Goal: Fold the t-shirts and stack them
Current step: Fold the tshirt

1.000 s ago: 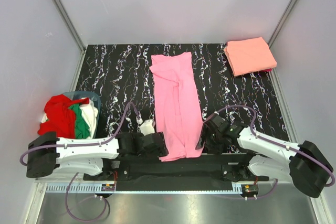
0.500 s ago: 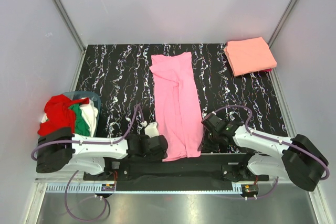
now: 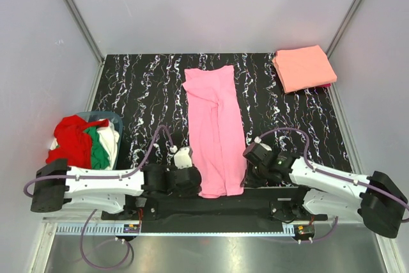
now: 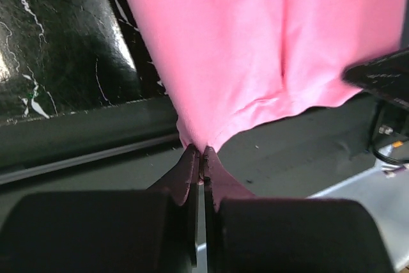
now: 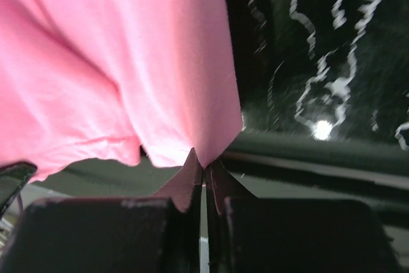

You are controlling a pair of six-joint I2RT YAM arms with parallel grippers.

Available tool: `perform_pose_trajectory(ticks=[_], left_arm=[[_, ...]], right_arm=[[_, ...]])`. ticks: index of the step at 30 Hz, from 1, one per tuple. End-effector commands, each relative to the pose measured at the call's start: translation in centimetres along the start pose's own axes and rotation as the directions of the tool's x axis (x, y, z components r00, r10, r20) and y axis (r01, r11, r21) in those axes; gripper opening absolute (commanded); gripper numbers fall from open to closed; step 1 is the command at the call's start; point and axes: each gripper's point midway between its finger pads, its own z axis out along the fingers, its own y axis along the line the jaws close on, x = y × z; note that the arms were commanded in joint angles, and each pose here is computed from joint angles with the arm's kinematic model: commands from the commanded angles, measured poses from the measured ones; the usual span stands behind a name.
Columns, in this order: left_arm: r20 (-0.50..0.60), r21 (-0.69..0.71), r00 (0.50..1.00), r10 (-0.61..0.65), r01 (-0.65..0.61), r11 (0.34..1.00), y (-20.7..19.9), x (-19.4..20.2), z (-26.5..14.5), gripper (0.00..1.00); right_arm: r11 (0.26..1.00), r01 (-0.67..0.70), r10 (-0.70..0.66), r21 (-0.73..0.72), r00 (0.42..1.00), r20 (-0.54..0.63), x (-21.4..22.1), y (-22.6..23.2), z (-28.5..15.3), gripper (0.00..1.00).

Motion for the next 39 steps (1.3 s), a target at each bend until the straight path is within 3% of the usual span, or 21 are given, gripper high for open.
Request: perform_pose_trajectory(ticks=[1,11,20,29,39], left_arm=[[0.054,0.037,0.998,-0.03,0.028,0.999,-2.0,-1.8,-2.0,0.0],[0.12,0.044,0.993,0.018,-0.024,0.999,-3.7,-8.7,-3.7,0.0],[0.178,-0.007,0.984,0.018,-0.017,1.0,-4.1,-19.4,-2.6,0.0],[0.152,-0.037,0.988,-0.007,0.012,0.999,-2.9,-26.2,0.5,0.0],[0.08,-0.087,0.996,-0.044,0.051,0.995,-0.9,-28.9,5.7,0.0]], right_arm=[[1.0,-0.011,0.012,-0.015,0.998,0.054,-0.7,1.8,-2.2,0.0],[0.994,0.091,-0.104,0.066,0.971,0.216,-7.7,6.0,-6.1,0.0],[0.99,0.129,-0.139,0.054,0.95,0.281,-18.1,10.0,-6.8,0.0],[0.985,0.148,-0.165,0.092,0.962,0.217,-24.4,10.5,-3.3,0.0],[0.984,0.151,-0.164,0.091,0.974,0.159,-28.0,10.5,0.8,0.0]])
